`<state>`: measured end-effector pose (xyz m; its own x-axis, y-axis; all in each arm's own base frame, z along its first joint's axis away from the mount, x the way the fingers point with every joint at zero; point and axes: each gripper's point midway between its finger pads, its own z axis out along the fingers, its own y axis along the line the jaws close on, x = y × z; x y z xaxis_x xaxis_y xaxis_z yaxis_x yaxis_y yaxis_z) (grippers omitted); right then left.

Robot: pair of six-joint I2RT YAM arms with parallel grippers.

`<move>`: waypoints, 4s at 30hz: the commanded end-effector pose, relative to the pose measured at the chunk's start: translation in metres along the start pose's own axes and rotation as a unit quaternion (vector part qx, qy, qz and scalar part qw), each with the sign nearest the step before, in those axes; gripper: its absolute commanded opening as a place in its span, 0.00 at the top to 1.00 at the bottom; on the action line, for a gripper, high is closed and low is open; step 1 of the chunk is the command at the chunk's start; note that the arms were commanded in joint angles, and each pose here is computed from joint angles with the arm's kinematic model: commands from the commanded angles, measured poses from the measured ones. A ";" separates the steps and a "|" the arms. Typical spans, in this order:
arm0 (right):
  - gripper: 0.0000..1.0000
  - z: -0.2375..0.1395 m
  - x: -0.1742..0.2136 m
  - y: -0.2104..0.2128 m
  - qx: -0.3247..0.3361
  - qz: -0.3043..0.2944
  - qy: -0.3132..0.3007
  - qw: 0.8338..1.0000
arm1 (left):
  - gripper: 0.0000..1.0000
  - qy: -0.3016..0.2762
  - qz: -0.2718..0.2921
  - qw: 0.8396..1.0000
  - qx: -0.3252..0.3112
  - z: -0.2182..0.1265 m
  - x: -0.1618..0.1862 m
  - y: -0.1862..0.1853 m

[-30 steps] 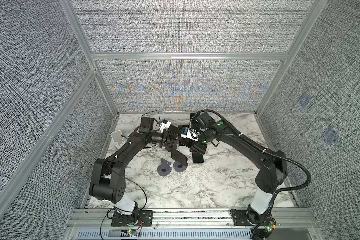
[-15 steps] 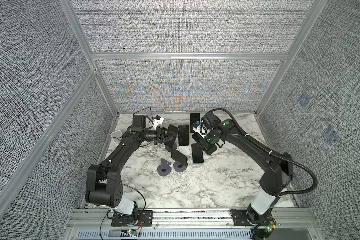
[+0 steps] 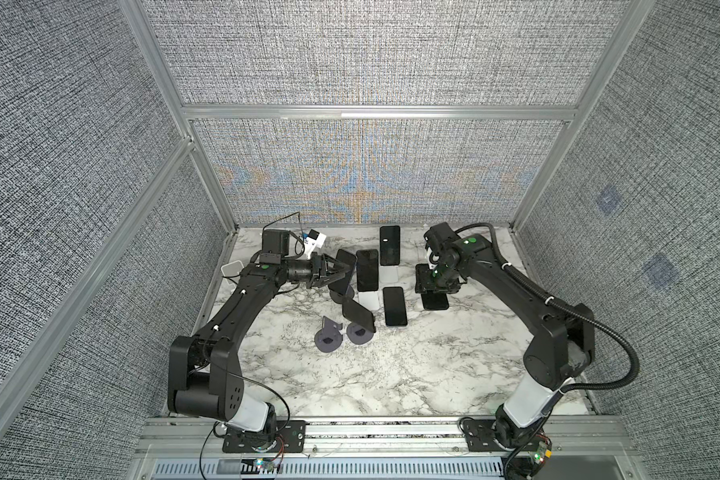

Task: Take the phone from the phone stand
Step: 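Carry the dark phone with the right gripper and lower it toward the table, then lower the dark phone flat beside the blue-edged phone and open the right gripper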

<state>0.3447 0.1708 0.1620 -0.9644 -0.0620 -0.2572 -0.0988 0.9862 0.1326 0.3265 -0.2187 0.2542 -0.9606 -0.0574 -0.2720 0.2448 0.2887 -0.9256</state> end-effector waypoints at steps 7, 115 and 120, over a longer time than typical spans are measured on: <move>1.00 0.031 0.009 -0.011 0.051 -0.013 0.011 0.999 | 0.56 -0.004 0.022 1.000 -0.013 -0.005 0.001 -0.003; 0.82 0.132 0.019 -0.078 0.098 -0.012 0.084 0.992 | 0.57 -0.014 0.036 0.998 -0.049 -0.013 0.001 0.004; 0.82 0.135 0.020 -0.069 0.086 -0.008 0.086 0.993 | 0.57 -0.015 0.036 0.998 -0.049 -0.013 0.000 0.004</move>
<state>0.3662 0.1167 0.0191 -0.9905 -0.0984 -0.0957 -0.0923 0.9935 -0.0660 0.3249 -0.2054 0.2515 -0.9416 -0.0672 -0.3299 0.2804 0.3856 -0.8790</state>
